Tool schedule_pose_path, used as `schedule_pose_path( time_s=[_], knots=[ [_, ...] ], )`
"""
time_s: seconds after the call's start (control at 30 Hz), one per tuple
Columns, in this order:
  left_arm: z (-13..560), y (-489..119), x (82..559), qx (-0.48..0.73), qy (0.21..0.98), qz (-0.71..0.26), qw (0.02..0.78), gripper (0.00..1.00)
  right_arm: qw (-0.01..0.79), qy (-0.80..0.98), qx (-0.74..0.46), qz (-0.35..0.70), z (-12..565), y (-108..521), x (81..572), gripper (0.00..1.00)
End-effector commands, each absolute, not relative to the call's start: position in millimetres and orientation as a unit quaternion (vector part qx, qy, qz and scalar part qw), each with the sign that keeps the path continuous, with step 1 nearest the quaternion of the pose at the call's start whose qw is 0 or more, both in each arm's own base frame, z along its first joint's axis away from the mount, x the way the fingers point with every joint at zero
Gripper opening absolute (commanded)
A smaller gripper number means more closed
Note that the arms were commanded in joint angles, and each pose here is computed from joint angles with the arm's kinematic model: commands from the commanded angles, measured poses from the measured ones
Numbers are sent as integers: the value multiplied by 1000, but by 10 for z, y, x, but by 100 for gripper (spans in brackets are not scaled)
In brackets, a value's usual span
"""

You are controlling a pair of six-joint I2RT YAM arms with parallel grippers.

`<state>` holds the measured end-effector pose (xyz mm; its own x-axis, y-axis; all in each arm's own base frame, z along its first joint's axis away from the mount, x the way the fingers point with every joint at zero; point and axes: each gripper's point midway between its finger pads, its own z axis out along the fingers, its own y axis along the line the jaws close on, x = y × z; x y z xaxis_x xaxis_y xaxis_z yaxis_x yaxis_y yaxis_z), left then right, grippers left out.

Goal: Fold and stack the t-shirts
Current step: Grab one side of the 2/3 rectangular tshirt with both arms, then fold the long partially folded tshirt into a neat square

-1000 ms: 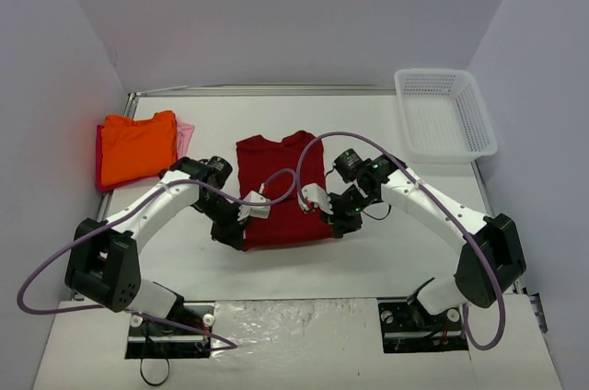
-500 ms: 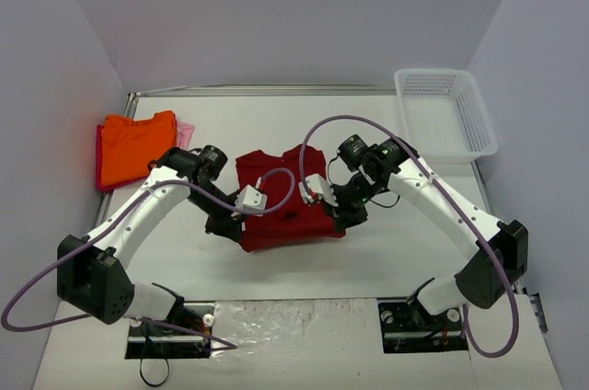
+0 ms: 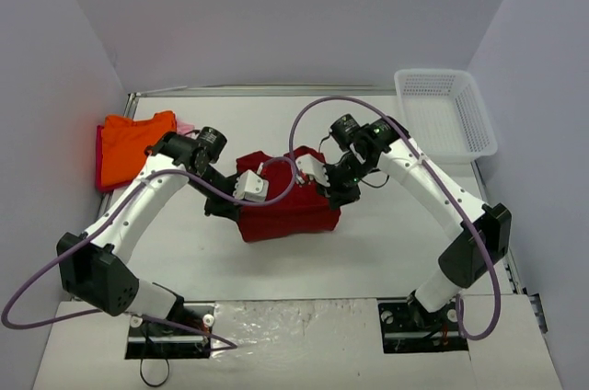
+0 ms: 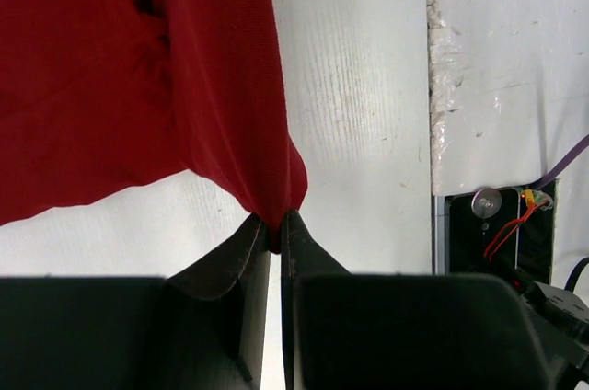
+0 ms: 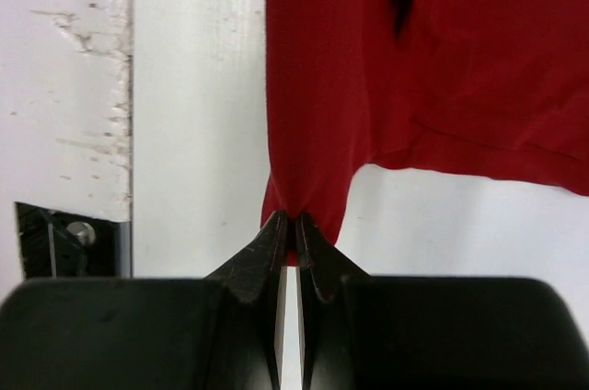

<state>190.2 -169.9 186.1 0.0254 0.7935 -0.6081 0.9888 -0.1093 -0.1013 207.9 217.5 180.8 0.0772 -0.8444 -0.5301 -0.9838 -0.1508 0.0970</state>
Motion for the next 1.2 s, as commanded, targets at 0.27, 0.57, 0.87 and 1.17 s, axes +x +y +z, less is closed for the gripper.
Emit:
schedule_pose_path(
  time_s=[0.27, 0.57, 0.87, 1.17],
  knots=[
    [2027, -1502, 2101, 690, 661, -237, 177, 2, 209, 638, -717, 190, 1965, 2349, 2901, 0],
    [1976, -1464, 2773, 669, 682, -203, 216, 2, 224, 653, -700, 183, 1791, 2273, 3569, 0],
    [1512, -1476, 3500, 645, 706, -226, 189, 2, 250, 671, -676, 173, 1439, 2193, 4376, 0],
    [1132, -1352, 4062, 610, 737, -232, 178, 2, 274, 665, -667, 191, 806, 2366, 5036, 0]
  ],
)
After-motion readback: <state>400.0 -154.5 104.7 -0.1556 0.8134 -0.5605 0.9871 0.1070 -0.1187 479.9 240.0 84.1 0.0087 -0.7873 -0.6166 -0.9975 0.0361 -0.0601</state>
